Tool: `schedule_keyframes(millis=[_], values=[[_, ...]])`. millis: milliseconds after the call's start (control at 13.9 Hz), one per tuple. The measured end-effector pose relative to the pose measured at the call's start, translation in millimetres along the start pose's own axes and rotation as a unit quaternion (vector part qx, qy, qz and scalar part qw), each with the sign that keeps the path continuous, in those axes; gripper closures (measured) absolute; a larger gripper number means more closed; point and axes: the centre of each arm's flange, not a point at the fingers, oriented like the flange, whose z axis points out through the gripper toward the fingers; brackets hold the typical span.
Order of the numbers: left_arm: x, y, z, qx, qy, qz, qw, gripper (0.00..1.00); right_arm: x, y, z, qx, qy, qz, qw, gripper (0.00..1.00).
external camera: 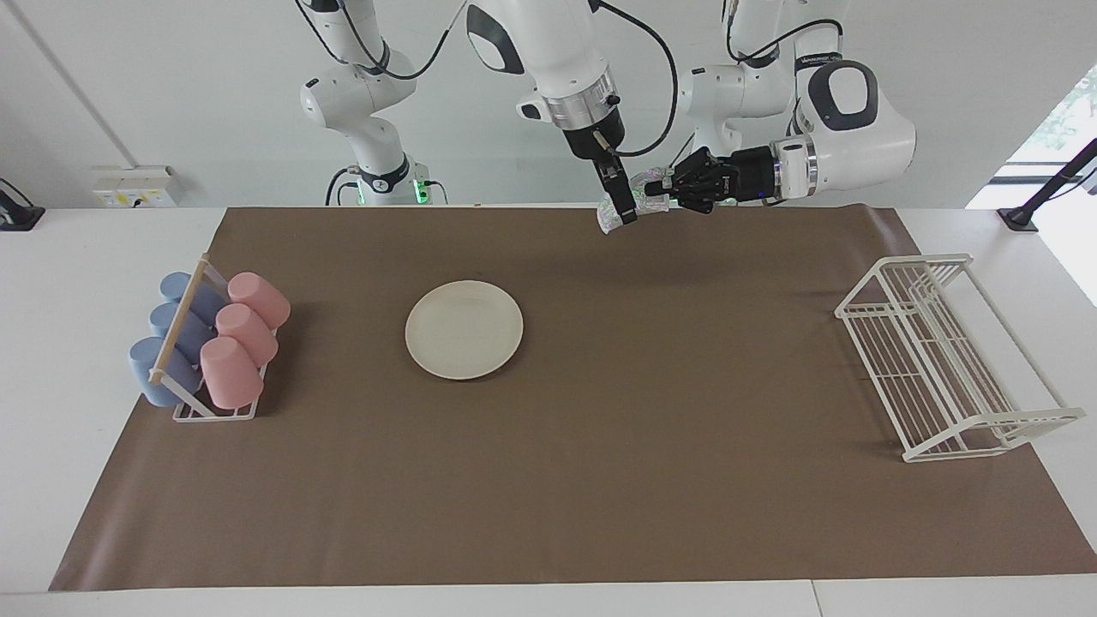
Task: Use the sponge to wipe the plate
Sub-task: 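Carry the scrubber toward the plate while the right gripper approaches it, then grasp the scrubber with the right gripper while the left gripper releases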
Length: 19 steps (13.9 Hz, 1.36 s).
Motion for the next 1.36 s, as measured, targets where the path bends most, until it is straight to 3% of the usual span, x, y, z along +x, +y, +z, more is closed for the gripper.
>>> schedule_keyframes(millis=[718,1221,1365], values=[[-1,0,-3,-0.005,-0.004,0.002,1.0,0.96,-2,12,8,-0.001,0.0,-0.005,1.0,0.0],[-3,-2,-5,-0.009,-0.01,0.0,1.0,0.96,-2,14,8,0.008,-0.004,-0.016,1.0,0.78],[-3,-2,-4,-0.009,-0.011,0.0,1.0,0.96,-2,14,8,0.009,-0.005,-0.019,1.0,0.87]])
